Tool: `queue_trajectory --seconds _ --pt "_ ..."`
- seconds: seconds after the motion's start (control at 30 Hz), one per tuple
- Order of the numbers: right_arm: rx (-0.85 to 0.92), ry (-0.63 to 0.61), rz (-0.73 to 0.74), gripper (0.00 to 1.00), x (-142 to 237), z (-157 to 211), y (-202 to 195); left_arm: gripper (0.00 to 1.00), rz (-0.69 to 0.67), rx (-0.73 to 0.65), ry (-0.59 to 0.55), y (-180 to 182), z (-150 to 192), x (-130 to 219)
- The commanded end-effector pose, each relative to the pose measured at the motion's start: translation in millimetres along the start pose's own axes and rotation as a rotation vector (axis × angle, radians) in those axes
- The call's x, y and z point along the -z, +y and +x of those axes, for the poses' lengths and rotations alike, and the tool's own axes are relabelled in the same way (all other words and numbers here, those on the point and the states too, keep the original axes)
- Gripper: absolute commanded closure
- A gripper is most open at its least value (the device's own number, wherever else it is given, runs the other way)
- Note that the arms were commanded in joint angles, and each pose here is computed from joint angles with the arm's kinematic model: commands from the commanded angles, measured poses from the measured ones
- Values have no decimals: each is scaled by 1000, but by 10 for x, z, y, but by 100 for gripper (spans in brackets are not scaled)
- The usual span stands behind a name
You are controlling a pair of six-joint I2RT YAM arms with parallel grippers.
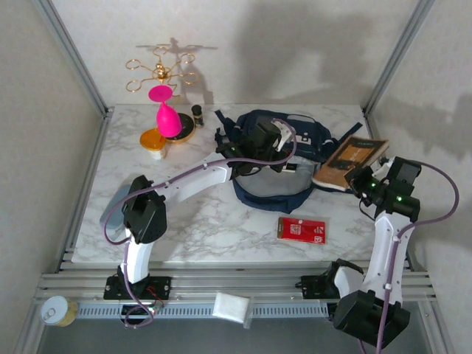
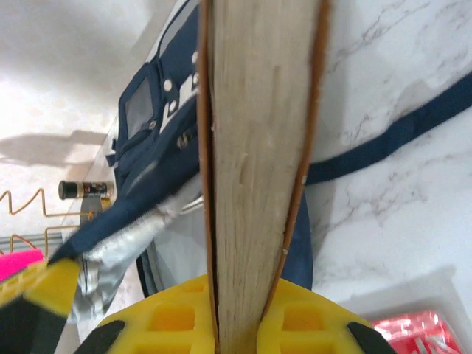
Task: Pack the student bag
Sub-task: Open the student bag at the center of the table, then place the book in the student bag.
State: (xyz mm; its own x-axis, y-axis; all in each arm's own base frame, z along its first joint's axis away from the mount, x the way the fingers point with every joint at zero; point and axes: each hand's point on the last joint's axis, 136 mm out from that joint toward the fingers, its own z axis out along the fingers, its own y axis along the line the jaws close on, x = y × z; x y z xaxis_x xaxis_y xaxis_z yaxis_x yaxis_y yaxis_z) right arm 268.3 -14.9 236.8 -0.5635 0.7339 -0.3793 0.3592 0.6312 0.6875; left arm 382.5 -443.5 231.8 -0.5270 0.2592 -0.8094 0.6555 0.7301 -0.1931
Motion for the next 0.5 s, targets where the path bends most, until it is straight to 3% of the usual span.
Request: queue_trajectory --seconds 0.0,0.13,0.23,0.47 --pt "64 -65 -85 100 317 -64 366 100 -14 38 -206 -7 -684 388" --pt "79 -113 -71 100 451 -119 427 100 -4 54 -198 -62 -626 282" --pt "52 -17 -116 100 339 72 418 100 27 96 -209 -157 -684 216" --pt "36 93 -66 100 178 455 175 100 66 162 -289 -396 -906 169"
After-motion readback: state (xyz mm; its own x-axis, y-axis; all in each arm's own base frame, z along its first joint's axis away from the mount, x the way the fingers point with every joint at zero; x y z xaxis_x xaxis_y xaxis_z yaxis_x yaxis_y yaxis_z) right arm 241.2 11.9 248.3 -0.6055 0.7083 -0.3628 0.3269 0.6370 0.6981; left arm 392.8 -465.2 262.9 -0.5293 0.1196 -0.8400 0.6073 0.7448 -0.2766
